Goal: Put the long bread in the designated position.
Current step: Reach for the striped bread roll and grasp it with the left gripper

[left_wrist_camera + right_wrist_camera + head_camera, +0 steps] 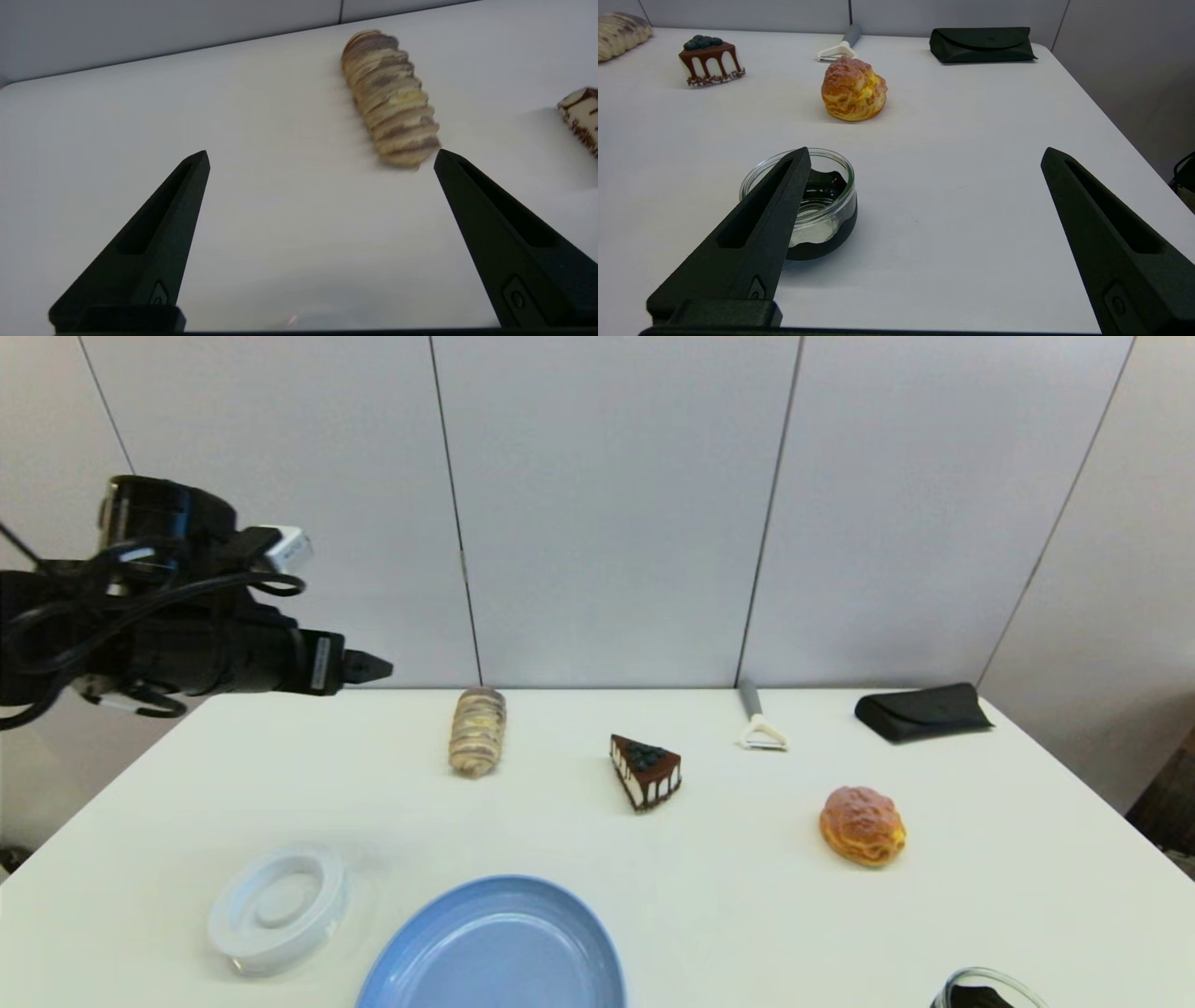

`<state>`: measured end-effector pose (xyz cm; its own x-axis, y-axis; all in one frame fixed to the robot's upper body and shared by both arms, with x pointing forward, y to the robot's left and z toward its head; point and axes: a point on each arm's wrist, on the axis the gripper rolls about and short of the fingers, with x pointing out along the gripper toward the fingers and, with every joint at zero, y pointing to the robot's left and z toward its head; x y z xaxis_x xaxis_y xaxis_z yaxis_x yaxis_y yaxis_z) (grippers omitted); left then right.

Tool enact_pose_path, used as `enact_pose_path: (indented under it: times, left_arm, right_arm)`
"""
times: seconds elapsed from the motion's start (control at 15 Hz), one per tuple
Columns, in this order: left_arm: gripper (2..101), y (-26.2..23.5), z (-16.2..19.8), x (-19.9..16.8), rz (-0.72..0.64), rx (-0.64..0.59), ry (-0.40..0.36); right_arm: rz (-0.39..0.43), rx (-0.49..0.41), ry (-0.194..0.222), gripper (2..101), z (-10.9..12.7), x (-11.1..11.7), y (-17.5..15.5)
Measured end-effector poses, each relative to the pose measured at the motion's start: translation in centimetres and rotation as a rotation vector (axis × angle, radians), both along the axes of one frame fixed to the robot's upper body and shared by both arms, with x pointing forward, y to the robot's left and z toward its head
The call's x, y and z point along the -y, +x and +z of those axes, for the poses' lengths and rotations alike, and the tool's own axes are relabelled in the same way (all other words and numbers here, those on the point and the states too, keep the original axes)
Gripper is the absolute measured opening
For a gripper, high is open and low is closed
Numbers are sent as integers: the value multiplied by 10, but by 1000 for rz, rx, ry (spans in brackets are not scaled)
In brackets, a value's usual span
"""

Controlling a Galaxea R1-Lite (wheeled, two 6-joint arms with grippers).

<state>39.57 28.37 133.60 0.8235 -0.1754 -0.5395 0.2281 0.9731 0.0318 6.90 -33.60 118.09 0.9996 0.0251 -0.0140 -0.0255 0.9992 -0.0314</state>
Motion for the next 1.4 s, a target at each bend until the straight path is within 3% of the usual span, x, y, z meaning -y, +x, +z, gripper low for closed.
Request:
enact_pose_path:
  times: [0.2, 0.87, 1.4]
  left_arm:
    - [978, 38, -27, 28, -12, -80, -59]
    - [978, 87, -87, 75, -8, -214, -119]
    - [978, 102, -108, 85, 38, -224, -66]
  right_arm:
    - [0, 0, 0, 980, 0, 0, 0]
    - [0, 0, 0, 980, 0, 0, 0]
    - [0, 0, 0, 980, 0, 0, 0]
